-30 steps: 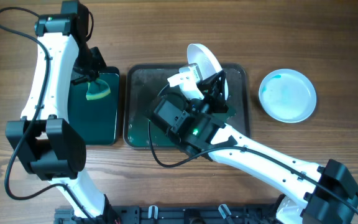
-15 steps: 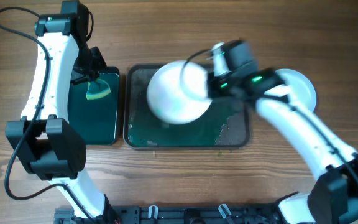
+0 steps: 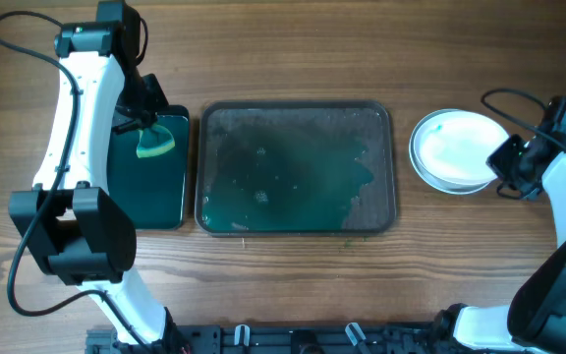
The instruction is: Clean dirty plates on tray and stack at the side
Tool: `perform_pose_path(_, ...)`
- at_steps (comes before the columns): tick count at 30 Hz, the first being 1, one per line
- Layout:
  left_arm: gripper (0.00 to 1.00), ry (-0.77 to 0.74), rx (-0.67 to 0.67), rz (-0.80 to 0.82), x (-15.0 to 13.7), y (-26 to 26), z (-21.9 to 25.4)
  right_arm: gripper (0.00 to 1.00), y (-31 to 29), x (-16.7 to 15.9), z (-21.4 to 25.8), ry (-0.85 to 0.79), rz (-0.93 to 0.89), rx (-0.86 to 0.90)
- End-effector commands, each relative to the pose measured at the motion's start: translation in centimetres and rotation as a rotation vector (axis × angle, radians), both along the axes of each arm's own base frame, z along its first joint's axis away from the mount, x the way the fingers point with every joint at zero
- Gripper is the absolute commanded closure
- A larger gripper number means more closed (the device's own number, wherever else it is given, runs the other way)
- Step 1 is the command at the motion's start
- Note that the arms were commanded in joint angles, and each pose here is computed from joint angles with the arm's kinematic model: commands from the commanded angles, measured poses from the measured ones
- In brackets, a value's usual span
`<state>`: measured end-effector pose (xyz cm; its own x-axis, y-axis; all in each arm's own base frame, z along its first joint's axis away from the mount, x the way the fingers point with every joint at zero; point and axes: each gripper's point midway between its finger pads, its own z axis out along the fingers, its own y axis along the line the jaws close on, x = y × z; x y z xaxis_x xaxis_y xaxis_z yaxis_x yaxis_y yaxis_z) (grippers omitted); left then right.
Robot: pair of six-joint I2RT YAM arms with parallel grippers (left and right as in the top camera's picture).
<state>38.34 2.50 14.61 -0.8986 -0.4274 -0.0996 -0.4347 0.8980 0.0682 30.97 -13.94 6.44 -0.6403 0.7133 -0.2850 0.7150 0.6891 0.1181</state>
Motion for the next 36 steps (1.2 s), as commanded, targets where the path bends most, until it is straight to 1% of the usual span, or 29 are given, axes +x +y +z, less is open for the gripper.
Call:
perform_pose_path(1,0.96,-0.01,-0.009,-0.011,0.1,-0.2,0.4,0.78,0.0,-0.3,0.1,-0.003,0.01,-0.021)
perform_pose_path(2,0.96,-0.008,-0.008,-0.011,0.0,-0.2,0.4,0.56,1.0,0.1,0.2,-0.022,0.052,0.028)
perform_pose_path(3,0.96,-0.006,-0.008,-0.012,0.0,-0.2,0.4,0.53,1.4,0.2,0.4,-0.028,0.061,0.053)
perform_pose_path(5,0.96,-0.001,-0.008,-0.013,-0.1,-0.2,0.4,0.5,2.4,0.7,1.8,-0.04,0.099,0.109)
perform_pose_path(7,0.96,0.01,-0.007,-0.019,-0.4,-0.2,0.4,0.48,3.6,1.3,4.4,-0.076,0.181,0.138)
perform_pose_path(8,0.96,0.025,-0.003,-0.061,-0.6,-0.1,0.4,0.46,4.9,1.8,6.7,-0.118,0.265,0.136)
perform_pose_path(9,0.96,0.033,-0.002,-0.078,-0.8,0.0,0.4,0.44,6.1,2.2,8.0,-0.152,0.323,0.134)
perform_pose_path(10,0.96,0.047,-0.001,-0.106,-1.1,0.1,0.4,0.42,8.3,2.5,9.9,-0.202,0.397,0.115)
perform_pose_path(12,0.96,0.07,0.002,-0.137,-1.6,0.3,0.4,0.41,11.8,2.7,11.5,-0.245,0.504,0.103)
perform_pose_path(14,0.96,0.095,0.003,-0.216,-2.0,0.6,0.2,0.41,15.5,2.7,11.8,-0.251,0.611,0.112)
perform_pose_path(16,0.96,0.119,-0.001,-0.241,-2.4,1.0,-1.0,0.41,17.6,2.7,11.8,-0.252,0.676,0.118)
perform_pose_path(17,0.96,0.132,-0.003,-0.235,-2.6,1.4,-2.4,0.41,18.5,2.7,11.9,-0.255,0.7,0.12)
perform_pose_path(22,0.96,0.128,-0.002,-0.286,-2.9,2.2,-8.1,0.41,19.3,2.2,11.7,-0.238,0.724,0.129)
perform_pose_path(23,0.89,0.123,-0.001,-0.283,-2.9,2.2,-8.5,0.41,19.3,2.1,11.6,-0.234,0.724,0.131)
perform_pose_path(24,0.53,0.115,0.001,-0.284,-2.7,2.2,-8.6,0.4,19.3,1.9,11.5,-0.223,0.724,0.135)
perform_pose_path(25,0.32,0.115,0.001,-0.284,-2.7,2.2,-8.6,0.4,19.3,1.7,11.4,-0.217,0.724,0.136)
perform_pose_path(26,0.16,0.115,0.0,-0.284,-2.7,2.2,-8.6,0.4,19.3,1.6,11.4,-0.211,0.732,0.135)
perform_pose_path(28,0.11,0.115,0.0,-0.283,-2.8,2.2,-8.1,0.37,19.4,1.2,11.6,-0.21,0.749,0.137)
perform_pose_path(29,0.05,0.103,0.002,-0.267,-2.8,2.2,-7.2,0.37,19.4,1.0,11.9,-0.219,0.749,0.133)
perform_pose_path(30,0.04,0.073,0.006,-0.236,-2.8,2.1,-5.5,0.36,19.4,0.8,12.5,-0.236,0.751,0.127)
perform_pose_path(31,0.02,0.022,-0.001,-0.231,-2.7,1.8,-3.2,0.36,19.4,0.3,13.5,-0.263,0.753,0.117)
perform_pose_path(32,0.0,-0.065,-0.036,-0.236,-2.6,1.0,-0.2,0.35,19.4,-0.5,15.0,-0.307,0.763,0.098)
perform_pose_path(33,0.0,-0.143,-0.068,-0.245,-2.8,0.1,2.2,0.35,19.3,-1.1,16.0,-0.337,0.776,0.081)
perform_pose_path(36,0.0,-0.352,-0.158,-0.284,-4.6,-2.3,8.8,0.33,19.2,-4.3,19.2,-0.422,0.81,0.032)
